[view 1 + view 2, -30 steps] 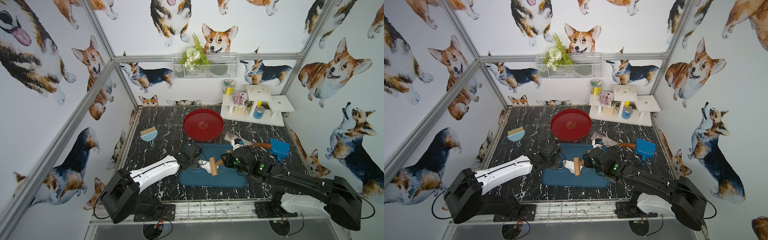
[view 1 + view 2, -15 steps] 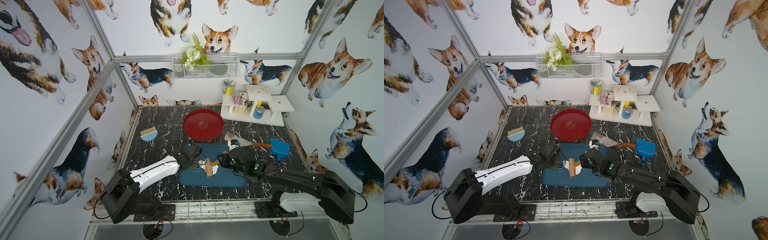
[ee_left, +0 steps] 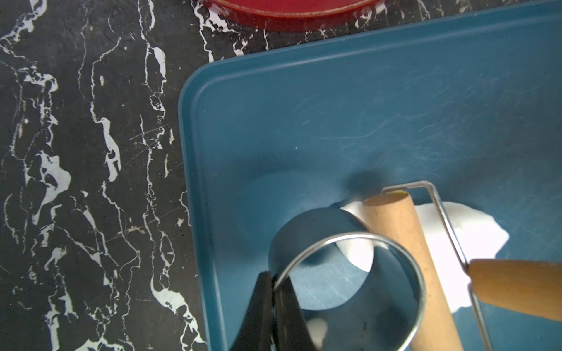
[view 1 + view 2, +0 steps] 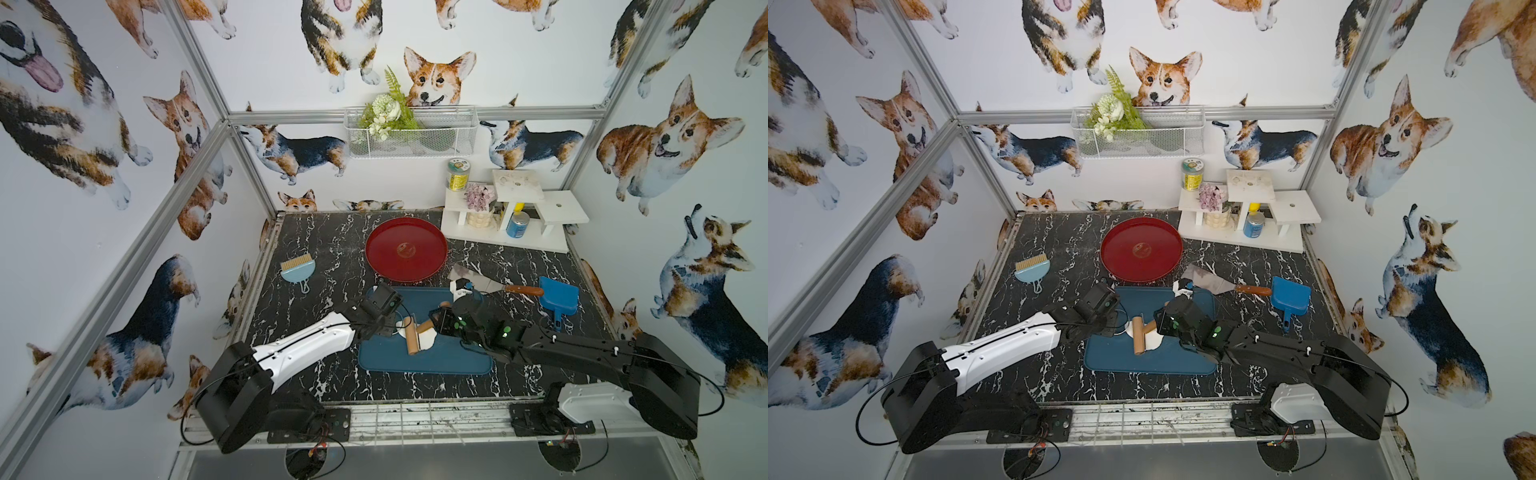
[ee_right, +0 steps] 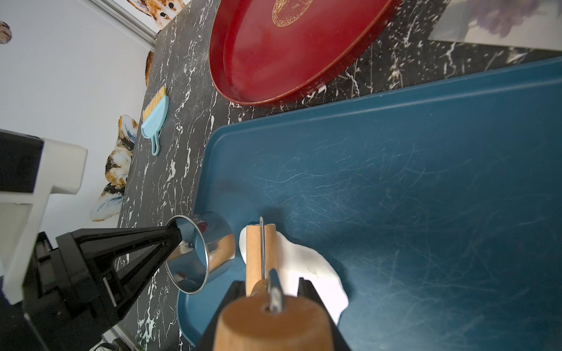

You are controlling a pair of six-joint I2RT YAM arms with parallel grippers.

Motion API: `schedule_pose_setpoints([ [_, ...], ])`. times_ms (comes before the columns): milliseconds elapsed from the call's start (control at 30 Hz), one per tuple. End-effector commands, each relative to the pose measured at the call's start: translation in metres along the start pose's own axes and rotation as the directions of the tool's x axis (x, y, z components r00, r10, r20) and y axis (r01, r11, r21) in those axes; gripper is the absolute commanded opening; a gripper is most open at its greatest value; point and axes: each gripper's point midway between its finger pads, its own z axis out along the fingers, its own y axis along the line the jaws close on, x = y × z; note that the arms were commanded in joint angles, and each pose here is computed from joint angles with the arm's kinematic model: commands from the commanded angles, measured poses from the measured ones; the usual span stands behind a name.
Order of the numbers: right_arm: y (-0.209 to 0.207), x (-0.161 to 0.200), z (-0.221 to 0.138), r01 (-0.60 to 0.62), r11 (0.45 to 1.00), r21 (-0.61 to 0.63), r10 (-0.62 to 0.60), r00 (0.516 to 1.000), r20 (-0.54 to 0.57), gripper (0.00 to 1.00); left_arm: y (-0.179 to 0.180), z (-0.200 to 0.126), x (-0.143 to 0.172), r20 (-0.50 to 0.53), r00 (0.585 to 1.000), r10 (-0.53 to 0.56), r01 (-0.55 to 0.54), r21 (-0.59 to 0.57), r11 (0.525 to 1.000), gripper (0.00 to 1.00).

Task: Roll out the dumpling wrappers from the dough
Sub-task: Remove the dumpling wrapper from the work surface, then flatten out the dough on the work surface.

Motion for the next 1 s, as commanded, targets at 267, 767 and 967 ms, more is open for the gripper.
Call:
schedule_pose_setpoints([
  [267, -0.030, 0.012, -0.007, 0.094, 0.986, 0.139, -0.087, 0.995, -0.057, 0.00, 0.013, -0.015, -0.011, 0.070, 0.996, -0.061, 0.060, 0.008, 0.998, 0.00],
  [767, -0.039, 0.017, -0.002, 0.133, 0.975, 0.177, -0.118, 0.988, -0.095, 0.00, 0.022, -0.022, -0.016, 0.106, 0.989, -0.101, 0.100, 0.019, 0.995, 0.00],
  [967, -0.039, 0.027, 0.012, 0.136, 0.969, 0.208, -0.108, 0.984, -0.141, 0.00, 0.026, -0.026, -0.018, 0.122, 0.986, -0.116, 0.114, 0.024, 0.993, 0.00],
])
